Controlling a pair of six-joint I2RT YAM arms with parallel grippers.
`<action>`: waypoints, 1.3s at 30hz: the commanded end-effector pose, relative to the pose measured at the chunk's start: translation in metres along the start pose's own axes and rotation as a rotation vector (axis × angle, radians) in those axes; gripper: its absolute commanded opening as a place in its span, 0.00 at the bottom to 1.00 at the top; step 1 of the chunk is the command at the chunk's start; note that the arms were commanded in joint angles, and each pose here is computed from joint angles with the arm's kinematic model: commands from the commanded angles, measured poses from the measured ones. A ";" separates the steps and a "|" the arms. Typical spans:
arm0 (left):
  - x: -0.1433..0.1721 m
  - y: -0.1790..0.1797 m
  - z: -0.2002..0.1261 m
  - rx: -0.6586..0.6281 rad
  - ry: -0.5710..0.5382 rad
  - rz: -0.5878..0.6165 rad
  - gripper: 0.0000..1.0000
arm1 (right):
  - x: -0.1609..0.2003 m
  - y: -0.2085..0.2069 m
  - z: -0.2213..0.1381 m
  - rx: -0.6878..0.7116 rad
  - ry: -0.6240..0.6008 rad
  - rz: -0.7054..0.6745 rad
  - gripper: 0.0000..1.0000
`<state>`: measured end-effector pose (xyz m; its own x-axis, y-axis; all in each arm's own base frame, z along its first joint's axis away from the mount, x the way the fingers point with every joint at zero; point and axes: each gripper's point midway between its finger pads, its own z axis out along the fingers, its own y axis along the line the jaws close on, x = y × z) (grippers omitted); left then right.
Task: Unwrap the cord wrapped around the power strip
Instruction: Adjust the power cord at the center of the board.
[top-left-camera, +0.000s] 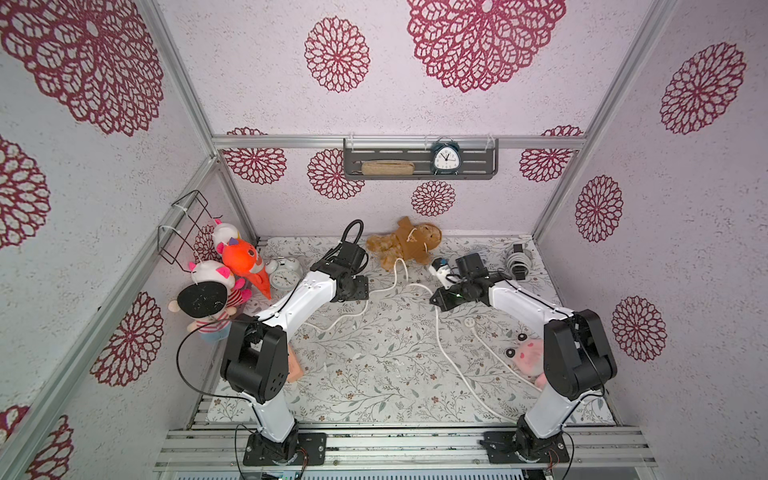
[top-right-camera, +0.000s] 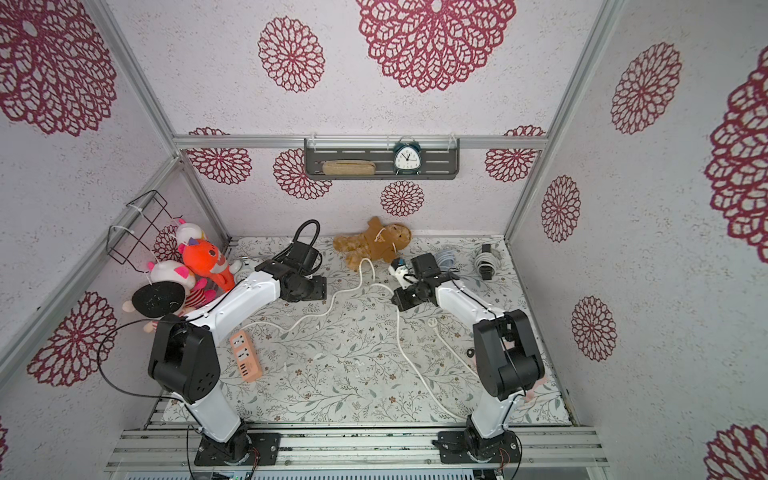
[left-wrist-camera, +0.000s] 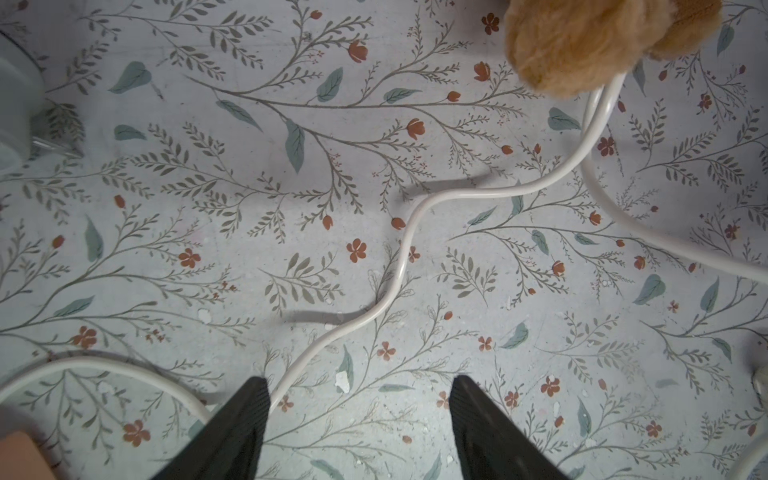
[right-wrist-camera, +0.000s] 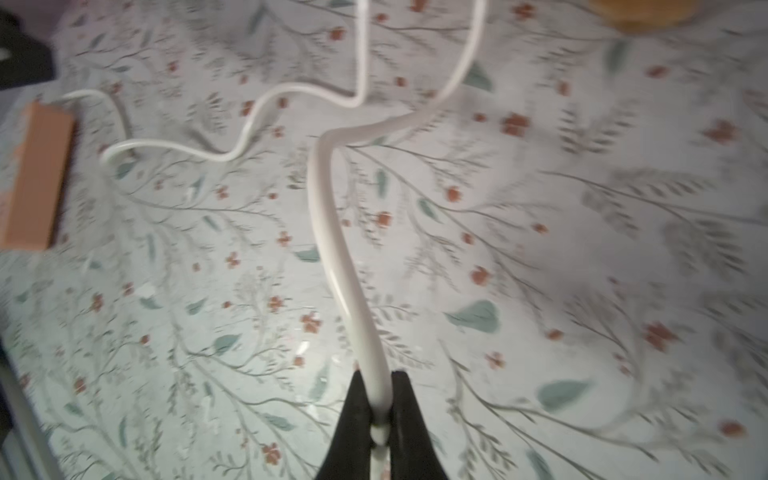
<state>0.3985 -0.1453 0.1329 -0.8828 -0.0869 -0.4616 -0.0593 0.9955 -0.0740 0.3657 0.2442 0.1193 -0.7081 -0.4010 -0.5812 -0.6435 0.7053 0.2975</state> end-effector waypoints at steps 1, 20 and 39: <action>-0.003 0.044 -0.030 -0.093 -0.046 -0.107 0.72 | 0.000 0.061 0.016 -0.218 0.036 -0.096 0.00; 0.000 0.050 -0.001 -0.017 -0.016 -0.084 0.77 | 0.029 0.142 0.014 -0.453 0.095 -0.236 0.58; -0.003 -0.002 0.088 -0.031 0.089 0.080 0.92 | -0.004 0.016 -0.043 -0.041 -0.168 0.103 0.56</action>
<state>0.4490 -0.1458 0.0634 -0.9117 -0.0180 -0.4104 -0.0199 0.9998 0.0004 0.3325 0.2502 0.1347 -0.7275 -0.3036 -0.6153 -0.6237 0.6664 0.4086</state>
